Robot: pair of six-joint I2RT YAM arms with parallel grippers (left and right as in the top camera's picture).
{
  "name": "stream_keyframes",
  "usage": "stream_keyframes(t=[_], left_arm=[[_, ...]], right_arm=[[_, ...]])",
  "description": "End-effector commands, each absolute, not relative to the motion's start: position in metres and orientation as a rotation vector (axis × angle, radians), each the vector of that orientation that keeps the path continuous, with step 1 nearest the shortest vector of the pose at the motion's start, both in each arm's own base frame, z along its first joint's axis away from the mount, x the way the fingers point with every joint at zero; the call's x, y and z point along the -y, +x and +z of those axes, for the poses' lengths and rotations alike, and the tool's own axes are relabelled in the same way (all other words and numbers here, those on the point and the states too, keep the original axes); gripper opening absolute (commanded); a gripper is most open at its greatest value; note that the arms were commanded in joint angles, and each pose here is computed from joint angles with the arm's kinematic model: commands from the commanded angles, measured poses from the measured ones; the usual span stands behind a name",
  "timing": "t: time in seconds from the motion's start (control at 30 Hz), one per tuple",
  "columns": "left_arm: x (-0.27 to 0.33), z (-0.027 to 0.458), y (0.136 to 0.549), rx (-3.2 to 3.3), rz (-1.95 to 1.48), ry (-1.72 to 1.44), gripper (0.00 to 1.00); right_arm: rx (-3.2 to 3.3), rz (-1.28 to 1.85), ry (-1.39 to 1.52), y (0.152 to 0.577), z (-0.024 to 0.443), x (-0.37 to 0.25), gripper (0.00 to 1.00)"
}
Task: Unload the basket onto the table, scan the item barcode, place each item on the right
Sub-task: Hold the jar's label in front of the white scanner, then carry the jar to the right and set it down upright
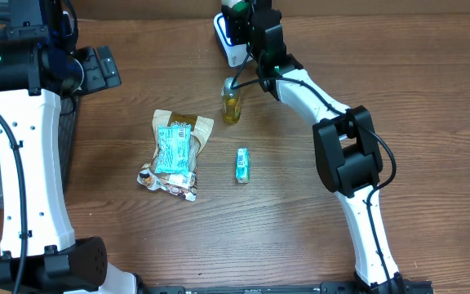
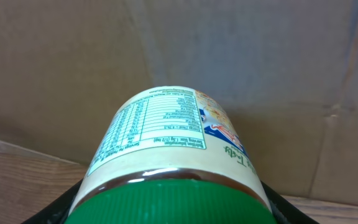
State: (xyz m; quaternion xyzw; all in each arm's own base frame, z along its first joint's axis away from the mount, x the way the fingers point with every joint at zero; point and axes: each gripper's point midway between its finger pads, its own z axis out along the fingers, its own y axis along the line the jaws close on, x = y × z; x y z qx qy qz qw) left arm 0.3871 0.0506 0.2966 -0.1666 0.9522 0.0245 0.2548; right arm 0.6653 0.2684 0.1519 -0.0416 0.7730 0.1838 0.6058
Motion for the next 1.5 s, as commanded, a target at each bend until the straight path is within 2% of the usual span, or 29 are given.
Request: stream_keyframes(t=[0.0,0.2,0.3,0.5,0.6,0.7,0.83,0.9,0.93,0.97,1.03,1.07,1.2,1.37,1.47], left_arm=[[-0.049,0.295,0.389,-2.592,0.072,-0.44,0.99],[-0.049,0.295,0.389,-2.592,0.073,-0.44,1.0],[-0.049,0.295,0.389,-2.592,0.072,-0.44,0.99],[-0.049,0.295,0.389,-2.592,0.073,-0.44,0.99],[-0.049,0.295,0.389,-2.592,0.072,-0.44,1.0],[-0.049,0.295,0.389,-2.592,0.073,-0.44,1.0],[-0.049,0.295,0.389,-2.592,0.072,-0.44,1.0],[-0.049,0.295,0.389,-2.592,0.072,-0.44,1.0],[-0.049,0.295,0.389,-2.592,0.072,-0.44,0.99],[-0.049,0.295,0.389,-2.592,0.072,-0.44,1.0],[-0.049,0.295,0.389,-2.592,0.072,-0.44,1.0],[-0.049,0.295,0.389,-2.592,0.073,-0.44,0.99],[-0.049,0.295,0.389,-2.592,0.073,-0.44,0.99],[-0.049,0.295,0.389,-2.592,0.072,-0.44,1.0],[-0.049,0.295,0.389,-2.592,0.072,-0.44,0.99]], right_arm=[[-1.776,0.454,-0.113,0.668,0.149,-0.272,0.04],[-1.747,0.454,-0.104,0.671,0.16,-0.267,0.04],[-1.707,0.456,-0.094,0.67,0.19,-0.261,0.04],[-1.617,0.455,-0.068,0.657,0.281,-0.237,0.04],[-1.672,0.426,-0.05,0.646,0.306,-0.215,0.04],[-1.805,0.371,-0.019,0.628,0.311,-0.181,0.04],[-2.057,0.275,0.048,0.594,0.287,-0.127,0.04],[-2.233,0.214,0.1,0.568,0.26,-0.095,0.05],[-2.31,0.19,0.122,0.556,0.246,-0.083,0.08],[-2.48,0.138,0.174,0.528,0.217,-0.059,0.13],[-2.648,0.088,0.24,0.496,0.188,-0.035,0.13],[-2.79,0.052,0.336,0.466,0.165,-0.015,0.14],[-2.995,-0.002,0.543,0.414,0.13,0.021,0.21],[-3.091,-0.03,0.767,0.377,0.091,0.052,0.28],[-3.109,-0.034,0.843,0.364,0.075,0.067,0.28]])
